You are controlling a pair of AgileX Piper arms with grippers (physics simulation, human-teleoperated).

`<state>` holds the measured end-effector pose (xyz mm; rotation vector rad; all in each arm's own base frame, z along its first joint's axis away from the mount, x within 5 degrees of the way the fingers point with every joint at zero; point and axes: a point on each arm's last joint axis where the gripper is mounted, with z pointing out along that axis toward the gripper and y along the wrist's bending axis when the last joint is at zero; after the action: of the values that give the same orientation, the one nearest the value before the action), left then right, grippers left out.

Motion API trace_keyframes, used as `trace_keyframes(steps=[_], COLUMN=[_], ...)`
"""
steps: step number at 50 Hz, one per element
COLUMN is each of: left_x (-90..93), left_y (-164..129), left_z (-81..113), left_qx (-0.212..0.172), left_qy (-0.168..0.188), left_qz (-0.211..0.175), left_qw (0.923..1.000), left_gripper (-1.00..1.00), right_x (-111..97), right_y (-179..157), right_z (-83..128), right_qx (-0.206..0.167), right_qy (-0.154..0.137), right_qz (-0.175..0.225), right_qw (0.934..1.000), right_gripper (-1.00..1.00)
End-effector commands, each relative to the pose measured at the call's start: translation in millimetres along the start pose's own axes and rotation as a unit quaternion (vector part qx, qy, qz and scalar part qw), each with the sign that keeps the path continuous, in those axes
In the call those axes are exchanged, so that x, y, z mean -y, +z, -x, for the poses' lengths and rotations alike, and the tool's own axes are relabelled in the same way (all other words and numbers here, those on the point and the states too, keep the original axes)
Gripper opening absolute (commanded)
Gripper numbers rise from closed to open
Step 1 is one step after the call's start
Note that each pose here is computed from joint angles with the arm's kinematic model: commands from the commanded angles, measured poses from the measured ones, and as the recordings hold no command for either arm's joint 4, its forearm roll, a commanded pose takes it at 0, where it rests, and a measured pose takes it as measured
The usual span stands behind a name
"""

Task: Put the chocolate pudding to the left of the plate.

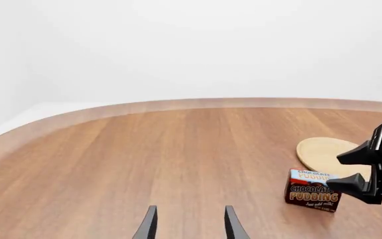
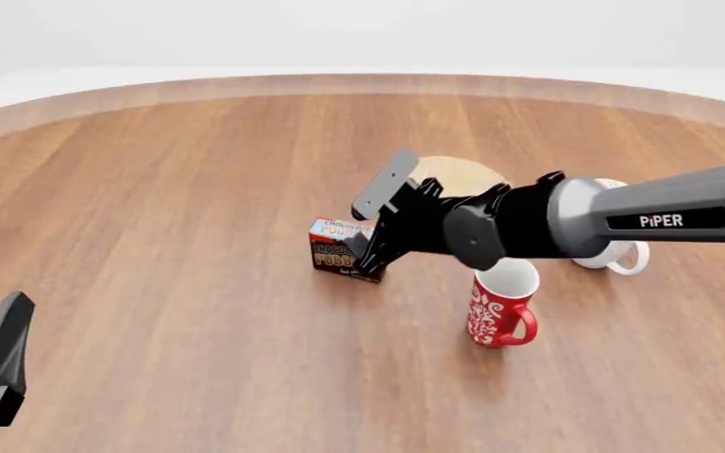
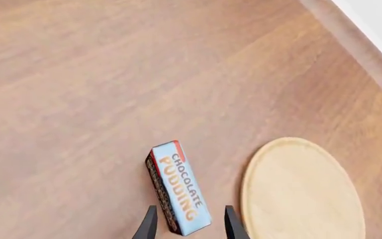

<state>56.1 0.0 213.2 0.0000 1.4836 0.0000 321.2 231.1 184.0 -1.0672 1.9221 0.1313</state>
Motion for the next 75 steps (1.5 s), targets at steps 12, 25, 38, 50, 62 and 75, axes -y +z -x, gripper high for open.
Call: trace_keyframes(steps=[12, 25, 38, 50, 62, 75], left_x=[0.0, 0.0, 0.0, 0.0, 0.0, 0.0], left_y=[0, 0, 0, 0, 0, 0], left_z=[0.0, 0.0, 0.0, 0.0, 0.0, 0.0], left_qx=[0.0, 0.0, 0.0, 0.0, 0.0, 0.0], left_qy=[0.0, 0.0, 0.0, 0.0, 0.0, 0.0], left_qz=[0.0, 0.0, 0.0, 0.0, 0.0, 0.0], left_qw=[1.0, 1.0, 1.0, 1.0, 1.0, 1.0], left_gripper=[1.0, 1.0, 1.0, 1.0, 1.0, 1.0], right_x=[-2, -4, -4, -7, -10, -27], right_y=[21, 24, 30, 38, 42, 25], right_z=[-11, -11, -12, -16, -17, -8], right_qx=[-0.011, -0.013, -0.016, -0.024, -0.023, -0.003], right_qy=[0.001, 0.0, 0.0, 0.003, 0.002, 0.01], right_qz=[0.002, 0.005, 0.006, 0.01, 0.012, 0.025], right_qw=[0.9999, 0.9999, 0.9999, 0.9997, 0.9996, 0.9996], right_gripper=[1.0, 1.0, 1.0, 1.0, 1.0, -1.0])
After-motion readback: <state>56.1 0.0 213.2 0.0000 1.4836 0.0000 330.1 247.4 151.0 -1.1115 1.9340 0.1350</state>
